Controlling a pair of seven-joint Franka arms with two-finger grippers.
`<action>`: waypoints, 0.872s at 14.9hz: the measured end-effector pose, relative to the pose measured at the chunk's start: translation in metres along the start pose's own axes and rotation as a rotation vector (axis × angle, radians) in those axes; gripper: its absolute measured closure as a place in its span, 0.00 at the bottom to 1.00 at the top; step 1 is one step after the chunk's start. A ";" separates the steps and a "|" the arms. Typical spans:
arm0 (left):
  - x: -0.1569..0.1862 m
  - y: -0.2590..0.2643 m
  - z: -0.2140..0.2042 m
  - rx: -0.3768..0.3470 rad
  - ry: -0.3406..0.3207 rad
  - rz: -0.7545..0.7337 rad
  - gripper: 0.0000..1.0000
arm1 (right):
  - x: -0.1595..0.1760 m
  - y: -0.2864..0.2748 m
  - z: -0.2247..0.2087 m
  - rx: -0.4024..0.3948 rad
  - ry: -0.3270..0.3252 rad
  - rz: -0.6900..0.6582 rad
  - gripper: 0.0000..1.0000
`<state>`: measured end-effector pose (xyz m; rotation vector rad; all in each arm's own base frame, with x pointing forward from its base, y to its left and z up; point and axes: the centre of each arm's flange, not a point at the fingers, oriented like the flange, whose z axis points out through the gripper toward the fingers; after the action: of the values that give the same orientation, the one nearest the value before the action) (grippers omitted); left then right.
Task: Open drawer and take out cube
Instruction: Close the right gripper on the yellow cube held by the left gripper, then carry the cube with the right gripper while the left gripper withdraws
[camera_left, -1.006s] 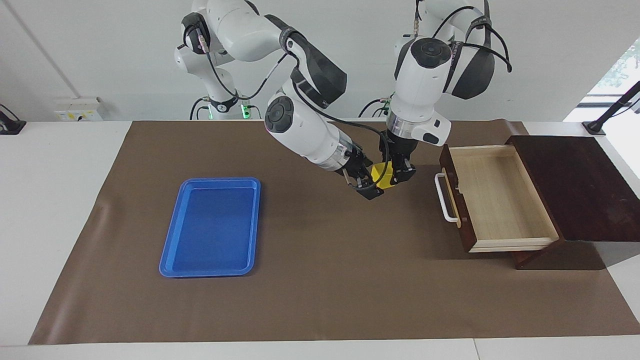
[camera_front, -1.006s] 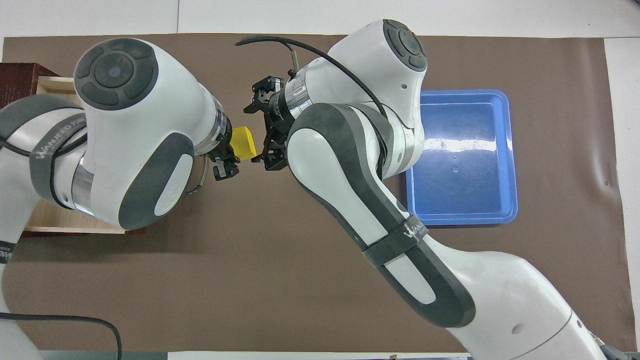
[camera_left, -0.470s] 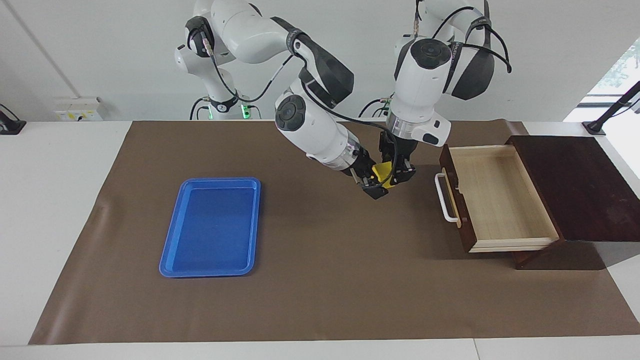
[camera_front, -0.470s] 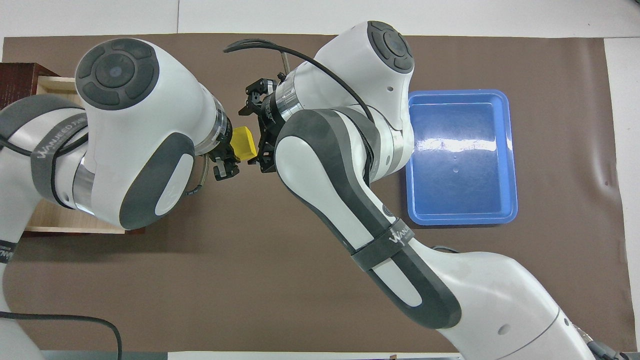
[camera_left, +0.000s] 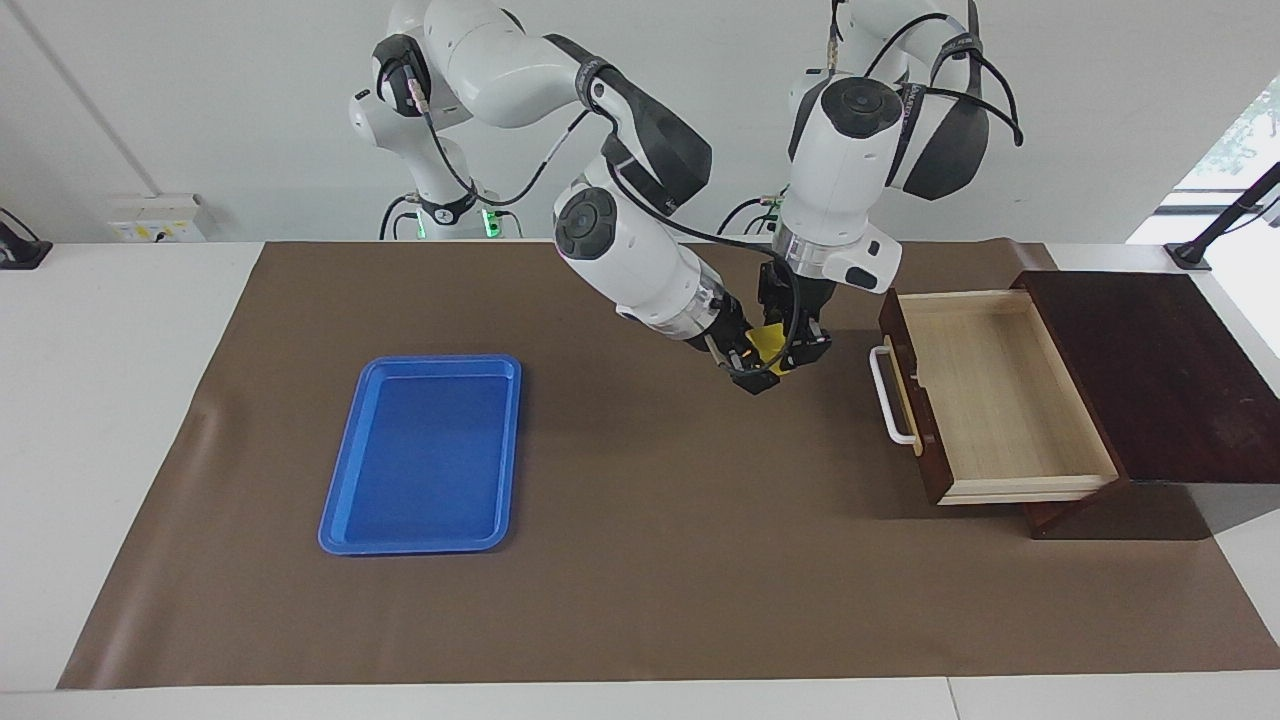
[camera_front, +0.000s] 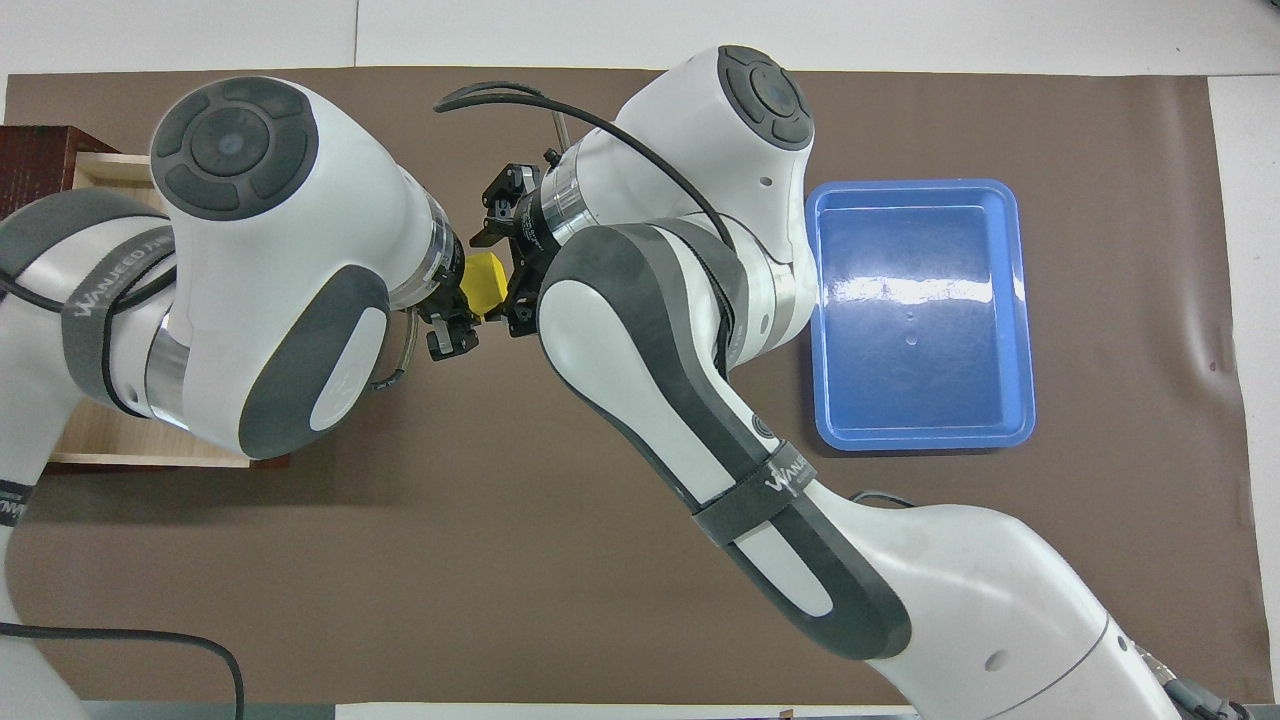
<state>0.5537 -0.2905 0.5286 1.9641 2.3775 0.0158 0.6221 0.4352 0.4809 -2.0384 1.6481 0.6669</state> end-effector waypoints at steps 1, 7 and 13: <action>0.000 0.001 0.001 0.000 -0.002 0.000 0.45 | 0.000 0.001 0.000 -0.004 0.007 -0.004 0.44; -0.001 -0.001 0.005 0.003 0.001 0.005 0.45 | -0.006 0.003 0.002 0.000 0.058 -0.021 0.45; 0.006 0.004 0.004 0.003 0.002 -0.008 0.00 | -0.012 0.007 0.006 -0.002 0.078 -0.050 0.45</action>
<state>0.5571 -0.2843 0.5244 1.9572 2.3878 0.0138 0.6128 0.4465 0.4832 -2.1238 1.6344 0.5788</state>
